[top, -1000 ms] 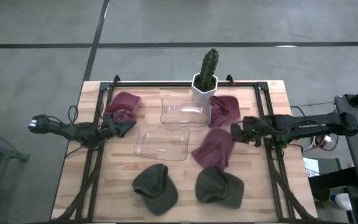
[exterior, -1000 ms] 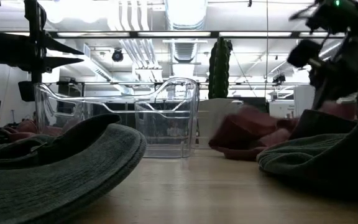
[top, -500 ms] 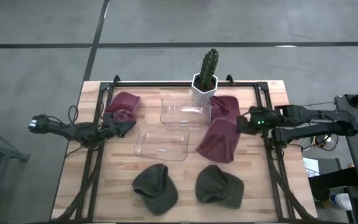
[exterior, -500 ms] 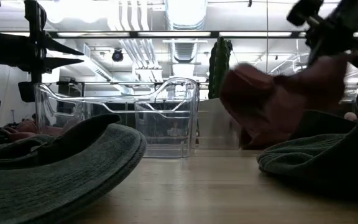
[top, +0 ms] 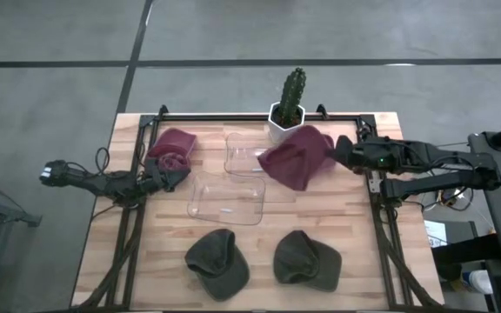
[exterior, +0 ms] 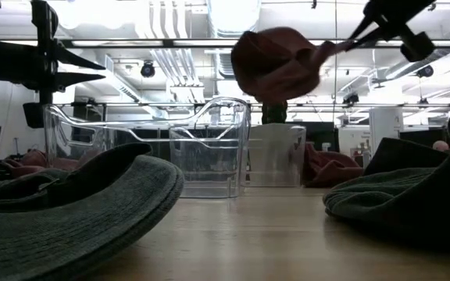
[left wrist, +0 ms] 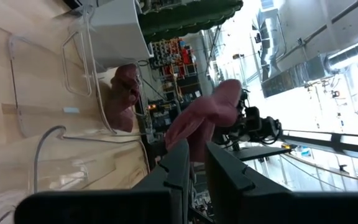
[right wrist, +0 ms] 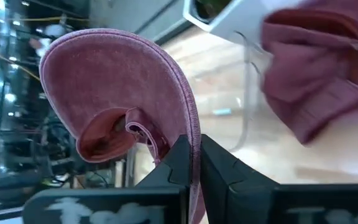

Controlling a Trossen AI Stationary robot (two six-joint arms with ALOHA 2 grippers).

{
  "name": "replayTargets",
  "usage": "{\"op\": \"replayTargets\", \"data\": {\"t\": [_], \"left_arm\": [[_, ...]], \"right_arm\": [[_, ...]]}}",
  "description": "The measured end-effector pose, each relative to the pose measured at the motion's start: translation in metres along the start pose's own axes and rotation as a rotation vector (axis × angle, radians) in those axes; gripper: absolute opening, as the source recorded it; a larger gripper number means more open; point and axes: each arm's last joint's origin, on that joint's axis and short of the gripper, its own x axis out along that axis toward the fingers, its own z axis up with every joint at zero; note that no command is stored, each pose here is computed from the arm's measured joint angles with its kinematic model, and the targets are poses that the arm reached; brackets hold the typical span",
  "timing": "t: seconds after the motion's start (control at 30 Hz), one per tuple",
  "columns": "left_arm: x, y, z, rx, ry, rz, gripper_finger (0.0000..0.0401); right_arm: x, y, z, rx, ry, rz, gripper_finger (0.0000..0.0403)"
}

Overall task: Pick & Place hat
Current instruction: Put the bottom red cap into the top transparent bin

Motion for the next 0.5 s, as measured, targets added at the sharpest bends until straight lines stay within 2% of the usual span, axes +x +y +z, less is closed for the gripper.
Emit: {"op": "replayTargets", "data": {"t": [0.37,0.5], "left_arm": [[-0.001,-0.018,0.007,0.051,-0.054,-0.040,0.0044],[-0.003,-0.033,0.012,0.157,-0.081,-0.089,0.0044]], "right_arm": [[0.032,0.006,-0.009,0.010,-0.164,0.078,0.0013],[0.047,0.009,-0.014,0.045,-0.203,0.075,0.0013]]}}
